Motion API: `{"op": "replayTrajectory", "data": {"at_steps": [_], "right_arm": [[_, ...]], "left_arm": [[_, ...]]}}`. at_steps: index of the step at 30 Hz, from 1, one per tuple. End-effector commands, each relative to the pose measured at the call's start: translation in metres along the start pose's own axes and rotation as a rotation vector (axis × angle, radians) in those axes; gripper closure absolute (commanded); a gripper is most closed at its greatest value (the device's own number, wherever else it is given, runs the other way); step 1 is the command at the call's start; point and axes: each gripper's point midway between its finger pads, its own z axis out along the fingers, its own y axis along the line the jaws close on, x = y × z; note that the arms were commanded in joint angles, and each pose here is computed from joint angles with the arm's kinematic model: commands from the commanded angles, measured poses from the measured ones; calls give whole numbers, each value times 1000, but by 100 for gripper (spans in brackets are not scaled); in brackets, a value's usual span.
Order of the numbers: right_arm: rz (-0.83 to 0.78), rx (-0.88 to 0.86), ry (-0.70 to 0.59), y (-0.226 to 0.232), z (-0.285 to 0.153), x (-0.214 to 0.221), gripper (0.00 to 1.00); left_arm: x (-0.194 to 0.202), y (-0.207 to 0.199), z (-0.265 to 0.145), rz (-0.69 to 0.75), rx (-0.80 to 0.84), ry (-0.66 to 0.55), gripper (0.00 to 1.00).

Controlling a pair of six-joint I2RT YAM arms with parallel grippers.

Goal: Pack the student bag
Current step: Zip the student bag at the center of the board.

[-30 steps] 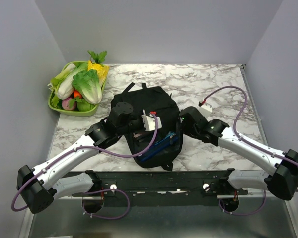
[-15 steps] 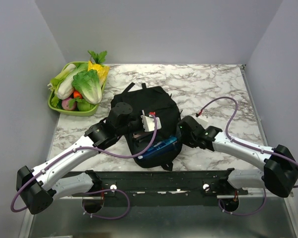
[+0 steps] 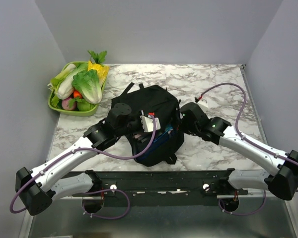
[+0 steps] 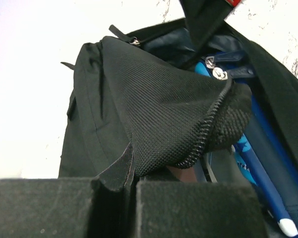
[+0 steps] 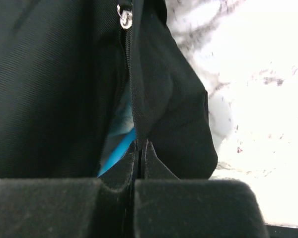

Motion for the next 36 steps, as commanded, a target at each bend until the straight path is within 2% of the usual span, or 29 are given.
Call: {"op": "replayTrajectory", "data": {"at_steps": [1, 7, 12, 14, 15, 16, 18, 19, 22, 25, 29, 36], "right_arm": [[-36, -70, -104, 27, -39, -43, 99], [-35, 20, 50, -6, -20, 5, 99], [-50, 4, 149, -23, -15, 45, 99], [-64, 2, 182, -31, -14, 58, 92], [-62, -17, 169, -30, -20, 53, 86], [-78, -20, 153, -32, -24, 49, 69], [-90, -43, 53, -27, -35, 24, 53], [-110, -72, -6, -24, -46, 8, 40], [-93, -65, -120, -21, -55, -37, 28], [-59, -38, -143, -23, -52, -58, 27], [-25, 14, -118, -29, -24, -57, 27], [53, 72, -138, -37, 17, -66, 32]], "left_arm": [[-36, 9, -7, 38, -28, -141, 98], [-34, 6, -7, 38, -20, -139, 98], [-32, 4, -7, 30, -8, -131, 97], [-33, 6, -8, 31, -19, -130, 97], [-34, 8, -8, 32, -24, -132, 97], [-33, 9, -8, 31, -30, -127, 97], [-34, 8, -9, 30, -28, -127, 97], [-33, 7, -9, 27, -22, -124, 97], [-34, 4, -11, 14, -5, -120, 97], [-34, 2, -13, 3, 1, -122, 97], [-30, -2, -16, -12, 4, -118, 97], [-14, -22, -26, -68, 42, -90, 95]]}}
